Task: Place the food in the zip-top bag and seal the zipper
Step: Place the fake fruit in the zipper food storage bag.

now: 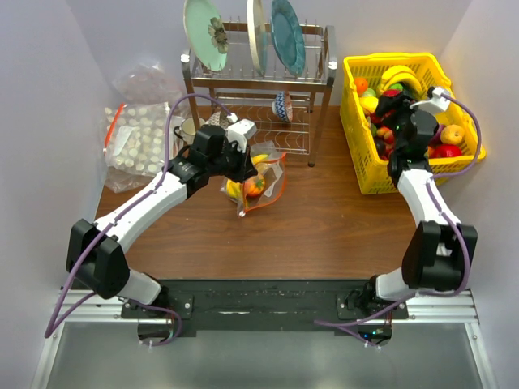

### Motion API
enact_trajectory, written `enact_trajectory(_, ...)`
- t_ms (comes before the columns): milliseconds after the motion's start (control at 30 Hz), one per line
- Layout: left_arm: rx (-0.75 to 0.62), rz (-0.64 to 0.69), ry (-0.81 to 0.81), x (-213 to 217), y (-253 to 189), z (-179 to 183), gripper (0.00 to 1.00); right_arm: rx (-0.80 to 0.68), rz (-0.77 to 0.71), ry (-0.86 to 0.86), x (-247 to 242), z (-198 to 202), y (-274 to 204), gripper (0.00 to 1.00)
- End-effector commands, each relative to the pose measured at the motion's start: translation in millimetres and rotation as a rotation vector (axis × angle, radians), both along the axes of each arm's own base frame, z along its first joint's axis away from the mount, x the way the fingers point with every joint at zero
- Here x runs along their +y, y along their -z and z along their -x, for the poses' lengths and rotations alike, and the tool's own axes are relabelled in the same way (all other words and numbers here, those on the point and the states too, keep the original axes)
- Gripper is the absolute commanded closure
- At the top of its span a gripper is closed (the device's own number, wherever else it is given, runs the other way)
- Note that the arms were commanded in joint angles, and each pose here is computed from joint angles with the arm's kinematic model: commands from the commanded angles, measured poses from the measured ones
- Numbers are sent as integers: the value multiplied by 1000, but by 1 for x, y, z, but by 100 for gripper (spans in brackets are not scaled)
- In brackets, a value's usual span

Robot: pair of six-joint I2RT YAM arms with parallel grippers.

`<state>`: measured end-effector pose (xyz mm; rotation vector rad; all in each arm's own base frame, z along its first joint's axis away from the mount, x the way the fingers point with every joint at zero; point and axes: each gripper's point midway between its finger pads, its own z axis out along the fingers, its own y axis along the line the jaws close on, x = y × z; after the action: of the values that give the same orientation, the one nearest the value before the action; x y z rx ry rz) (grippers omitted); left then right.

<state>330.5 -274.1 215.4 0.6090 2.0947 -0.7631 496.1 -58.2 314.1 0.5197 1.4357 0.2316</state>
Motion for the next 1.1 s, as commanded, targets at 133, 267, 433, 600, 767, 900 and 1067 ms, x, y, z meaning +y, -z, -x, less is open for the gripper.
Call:
enact_trajectory(133,-54,52,-2,0,-23,0,100,-71,182,-325,85,65,-52,48)
enact_trajectory(267,-59,53,-4,1,-25,0,100,-60,166,-472,119,95,-45,48)
enact_trajectory(433,-61,48,-6,1,-25,-1,100,-25,157,-730,180,140,-26,49)
enact_trajectory(600,-68,47,-12,1,-26,-3,100,33,157,-901,216,185,3,51)
enact_trajectory(767,-74,52,-15,-1,-34,-6,100,77,137,-1046,252,213,27,51)
enact_trajectory(900,-83,57,-16,-5,-41,-7,100,82,140,-1136,289,229,36,51)
enact_trajectory(1067,-79,50,-15,-7,-44,-6,100,88,139,-1195,323,229,46,51)
